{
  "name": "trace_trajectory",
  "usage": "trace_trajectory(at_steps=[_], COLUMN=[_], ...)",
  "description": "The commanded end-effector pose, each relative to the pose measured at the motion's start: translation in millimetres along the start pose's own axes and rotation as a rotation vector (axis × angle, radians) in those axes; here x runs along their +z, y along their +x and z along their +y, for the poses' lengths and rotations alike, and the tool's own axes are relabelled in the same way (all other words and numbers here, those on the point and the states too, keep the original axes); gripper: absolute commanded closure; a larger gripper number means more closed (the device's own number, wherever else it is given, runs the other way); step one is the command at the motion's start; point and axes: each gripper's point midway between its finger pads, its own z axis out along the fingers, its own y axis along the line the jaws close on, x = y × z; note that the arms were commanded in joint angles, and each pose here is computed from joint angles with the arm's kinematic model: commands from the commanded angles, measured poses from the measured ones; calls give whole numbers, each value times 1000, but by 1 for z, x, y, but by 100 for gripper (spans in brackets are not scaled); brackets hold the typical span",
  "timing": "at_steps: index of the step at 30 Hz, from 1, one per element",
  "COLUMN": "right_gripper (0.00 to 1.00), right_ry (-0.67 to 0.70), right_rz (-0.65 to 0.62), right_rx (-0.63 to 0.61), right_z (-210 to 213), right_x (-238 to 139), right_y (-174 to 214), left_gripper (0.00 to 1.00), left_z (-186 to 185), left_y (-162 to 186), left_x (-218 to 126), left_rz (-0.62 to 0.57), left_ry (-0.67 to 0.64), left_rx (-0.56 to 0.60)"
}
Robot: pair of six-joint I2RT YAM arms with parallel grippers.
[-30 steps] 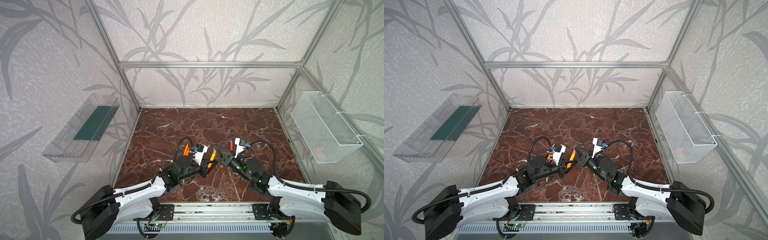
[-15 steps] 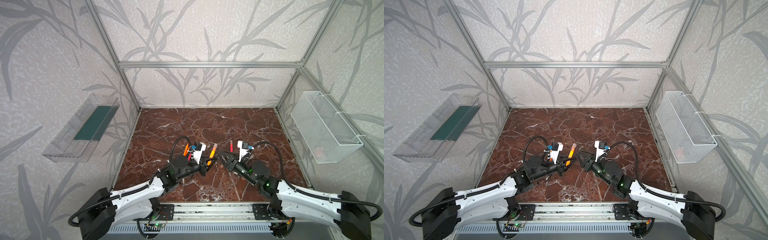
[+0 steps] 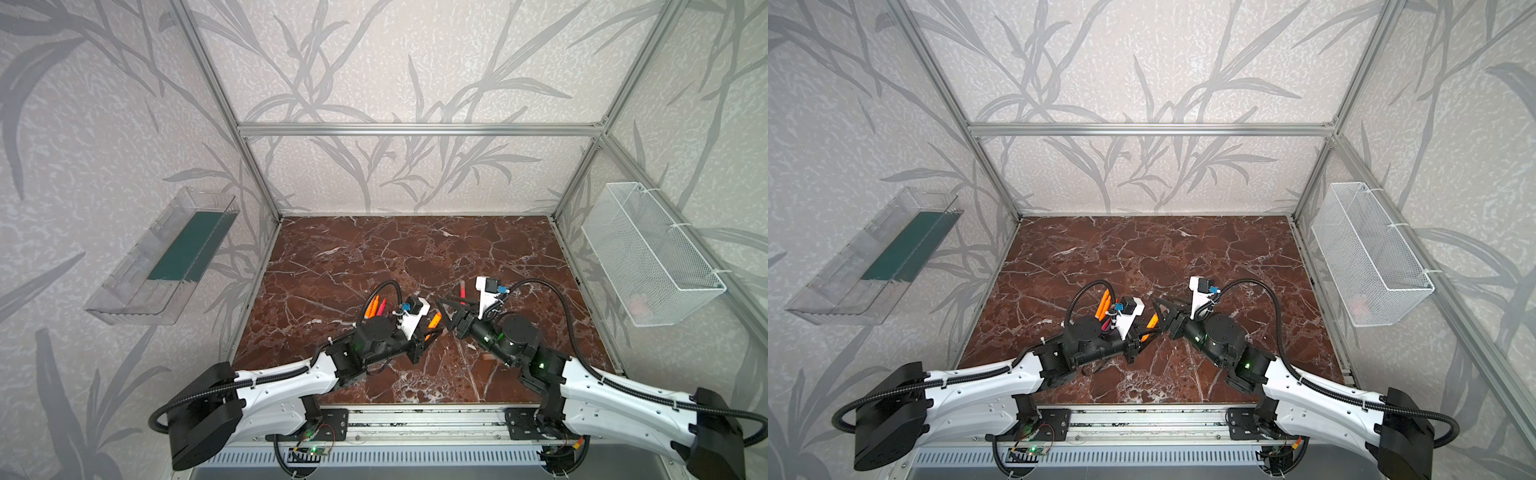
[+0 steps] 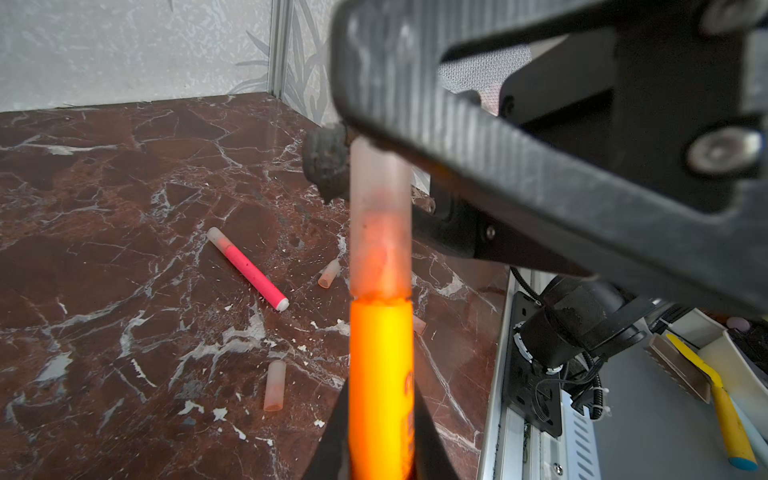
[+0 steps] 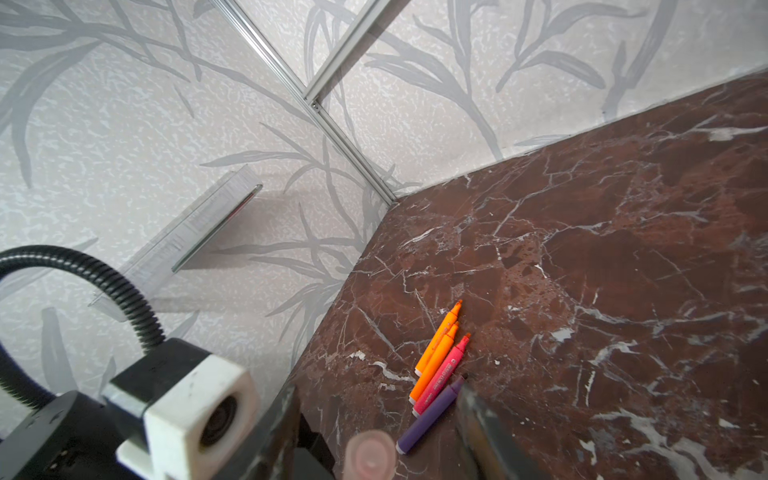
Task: Insert the pens into the pen caps
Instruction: 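Press the cap further onto the orange highlighter with the right gripper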
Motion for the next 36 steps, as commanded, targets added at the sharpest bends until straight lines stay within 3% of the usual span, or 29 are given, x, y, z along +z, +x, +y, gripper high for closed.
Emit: trace_trajectory(at_steps=[1, 15, 25, 36], right_gripper=[43, 66, 62, 77], right_ry=[12, -15, -13, -3], right_rz=[-34, -7, -22, -20], right_rx=[6, -8, -16, -20], right_z=[0, 11, 12, 10], right_x=[-2, 9, 10, 9], right_y=[-8, -6, -10, -10], left_gripper=[100, 100, 100, 100], left_z=[-5, -11, -11, -10], left_y=[-16, -14, -13, -11], left_x=[3, 10, 11, 10], left_rz=[-39, -28, -24, -23], left_ry=[3, 24, 27, 18], left_rx=[40, 50, 56, 60])
